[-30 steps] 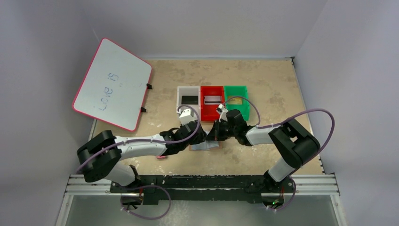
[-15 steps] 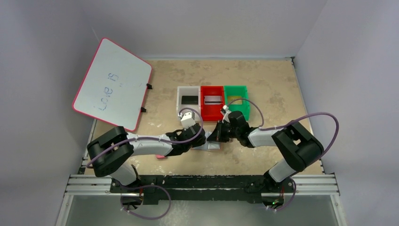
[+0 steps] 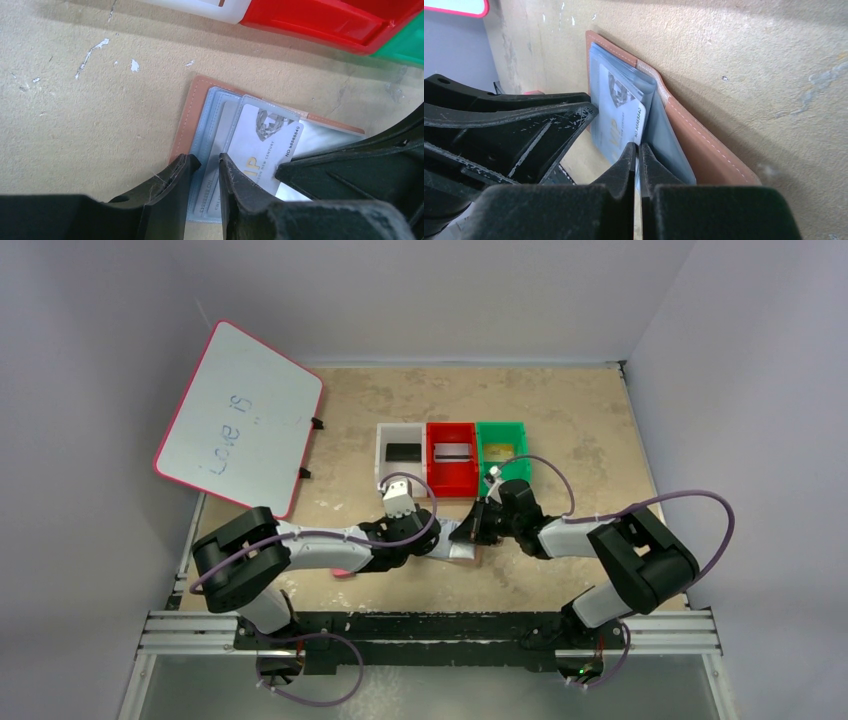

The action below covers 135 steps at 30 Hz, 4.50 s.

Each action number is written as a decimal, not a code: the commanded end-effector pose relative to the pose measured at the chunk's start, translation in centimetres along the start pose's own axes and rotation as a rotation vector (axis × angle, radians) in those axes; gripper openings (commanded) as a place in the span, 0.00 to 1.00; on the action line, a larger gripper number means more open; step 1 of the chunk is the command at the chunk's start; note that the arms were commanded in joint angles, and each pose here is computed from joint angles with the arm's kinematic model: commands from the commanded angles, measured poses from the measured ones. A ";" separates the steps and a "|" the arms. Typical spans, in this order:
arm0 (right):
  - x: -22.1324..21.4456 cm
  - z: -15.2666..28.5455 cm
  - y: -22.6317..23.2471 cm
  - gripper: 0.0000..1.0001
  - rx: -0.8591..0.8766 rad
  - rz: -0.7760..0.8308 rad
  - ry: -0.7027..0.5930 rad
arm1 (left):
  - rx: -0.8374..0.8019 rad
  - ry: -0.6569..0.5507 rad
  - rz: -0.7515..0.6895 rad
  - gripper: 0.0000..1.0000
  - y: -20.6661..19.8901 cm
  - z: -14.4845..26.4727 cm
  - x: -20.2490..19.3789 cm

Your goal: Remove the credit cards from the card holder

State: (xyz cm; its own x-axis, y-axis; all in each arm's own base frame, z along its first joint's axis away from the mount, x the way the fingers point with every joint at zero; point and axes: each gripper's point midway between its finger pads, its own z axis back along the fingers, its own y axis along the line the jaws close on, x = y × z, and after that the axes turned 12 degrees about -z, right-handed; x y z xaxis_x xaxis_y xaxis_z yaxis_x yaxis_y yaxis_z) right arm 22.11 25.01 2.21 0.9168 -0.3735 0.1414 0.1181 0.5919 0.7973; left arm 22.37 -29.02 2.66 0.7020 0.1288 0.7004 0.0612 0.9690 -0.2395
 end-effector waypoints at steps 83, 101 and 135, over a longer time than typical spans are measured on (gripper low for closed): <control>0.7 2.0 -2.9 0.00 -0.041 -0.078 -0.035 | -0.082 -0.097 -0.060 0.33 -3.4 3.9 4.1; 0.9 2.3 -3.0 0.00 -0.055 -0.075 -0.060 | -0.052 0.064 -0.120 0.21 -3.1 0.3 -2.0; 2.1 2.2 -2.2 0.31 0.054 -0.170 -0.175 | -0.027 0.071 -0.149 0.11 -2.8 0.5 -3.5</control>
State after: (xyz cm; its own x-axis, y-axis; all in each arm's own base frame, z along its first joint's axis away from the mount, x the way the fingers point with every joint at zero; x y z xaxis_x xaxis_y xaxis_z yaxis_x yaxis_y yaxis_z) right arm 22.63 22.15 2.48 0.8270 -0.5584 0.0647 0.2389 0.4533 0.8587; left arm 20.55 -33.59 3.19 0.6996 0.0394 0.7134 0.1853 0.9543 -0.2344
